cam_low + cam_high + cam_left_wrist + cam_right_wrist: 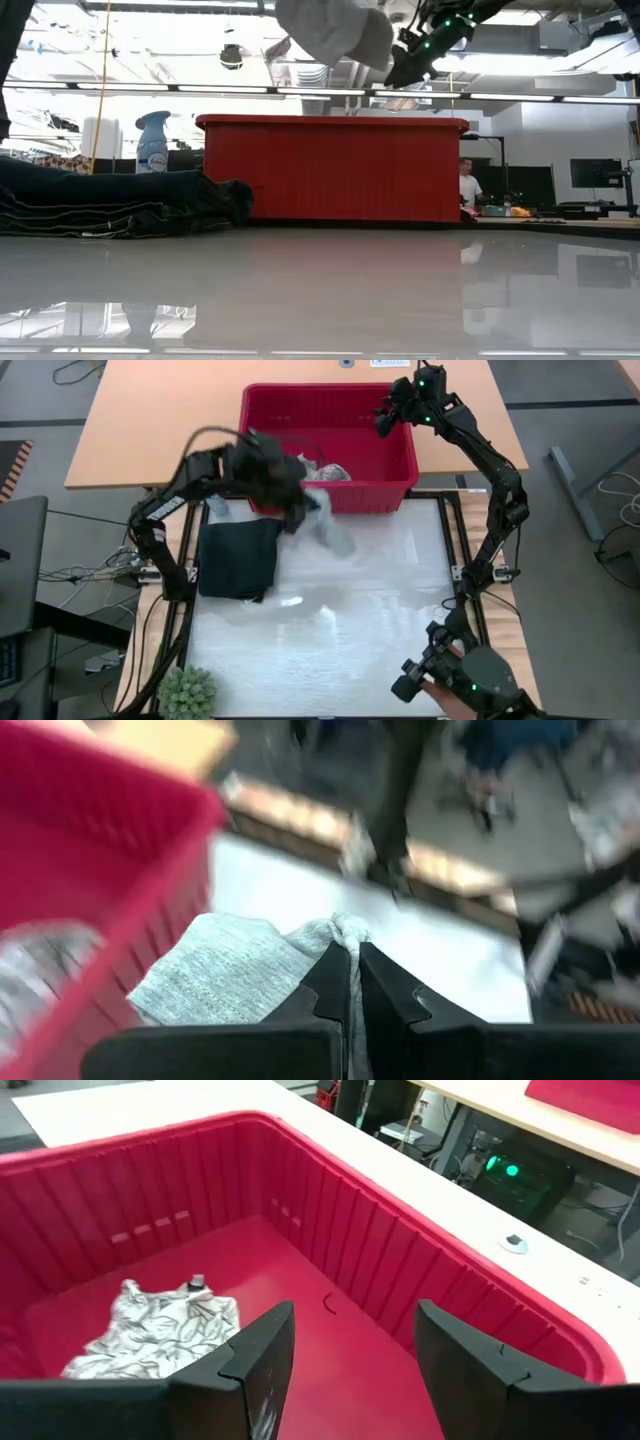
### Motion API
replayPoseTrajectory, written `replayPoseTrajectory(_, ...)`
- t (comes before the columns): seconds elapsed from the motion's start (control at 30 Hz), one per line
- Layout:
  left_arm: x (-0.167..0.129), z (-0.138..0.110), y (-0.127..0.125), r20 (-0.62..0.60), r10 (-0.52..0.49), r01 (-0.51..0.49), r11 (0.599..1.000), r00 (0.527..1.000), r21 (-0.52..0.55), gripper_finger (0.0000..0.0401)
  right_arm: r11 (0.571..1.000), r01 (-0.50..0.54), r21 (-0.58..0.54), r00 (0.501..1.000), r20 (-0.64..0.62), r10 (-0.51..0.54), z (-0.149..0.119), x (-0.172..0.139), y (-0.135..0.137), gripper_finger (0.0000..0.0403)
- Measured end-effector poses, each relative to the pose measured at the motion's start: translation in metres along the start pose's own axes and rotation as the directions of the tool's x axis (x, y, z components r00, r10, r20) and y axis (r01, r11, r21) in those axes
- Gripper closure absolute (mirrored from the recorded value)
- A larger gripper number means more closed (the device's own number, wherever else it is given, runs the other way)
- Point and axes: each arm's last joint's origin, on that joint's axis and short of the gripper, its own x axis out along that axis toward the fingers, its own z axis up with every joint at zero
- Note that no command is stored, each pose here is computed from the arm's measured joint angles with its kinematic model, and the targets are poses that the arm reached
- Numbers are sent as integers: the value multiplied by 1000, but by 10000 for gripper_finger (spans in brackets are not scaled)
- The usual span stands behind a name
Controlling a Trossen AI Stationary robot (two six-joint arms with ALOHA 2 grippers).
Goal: Fold Laundry from Bin
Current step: Fold the gray shorts
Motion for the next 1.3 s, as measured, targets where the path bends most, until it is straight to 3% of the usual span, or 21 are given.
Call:
replayPoseTrajectory(0.17, 26, -26, -29, -138, -38, 41, 999, 990, 20, 401, 999, -42, 29, 999, 29, 41, 12, -18, 18, 177)
replayPoseTrajectory(0.27, 45, -41, -47, -187, -154, 162, 986, 970, 31, 401, 996, -77, 51, 996, 55, 74, 22, -37, 33, 177)
replayPoseTrajectory(0.43, 60, -58, -74, -126, -360, 373, 923, 924, 97, 401, 988, -148, 36, 983, 117, 143, 40, -82, 61, 177)
replayPoseTrajectory(0.57, 72, -72, -80, -8, -442, 440, 891, 897, 111, 401, 976, -210, 54, 965, 175, 197, 50, -131, 78, 177)
replayPoseTrajectory(0.9, 131, -141, -62, 260, -387, 408, 913, 885, -31, 401, 923, -377, 79, 900, 268, 344, 42, -260, 100, 177)
replayPoseTrajectory(1.1, 150, -182, -43, 283, -181, 245, 946, 942, -211, 395, 884, -464, 47, 873, 193, 448, 21, -300, 104, 177)
replayPoseTrajectory(1.3, 146, -177, -47, 362, -291, 364, 919, 886, -152, 316, 816, -579, -10, 815, 37, 578, -2, -320, 108, 177)
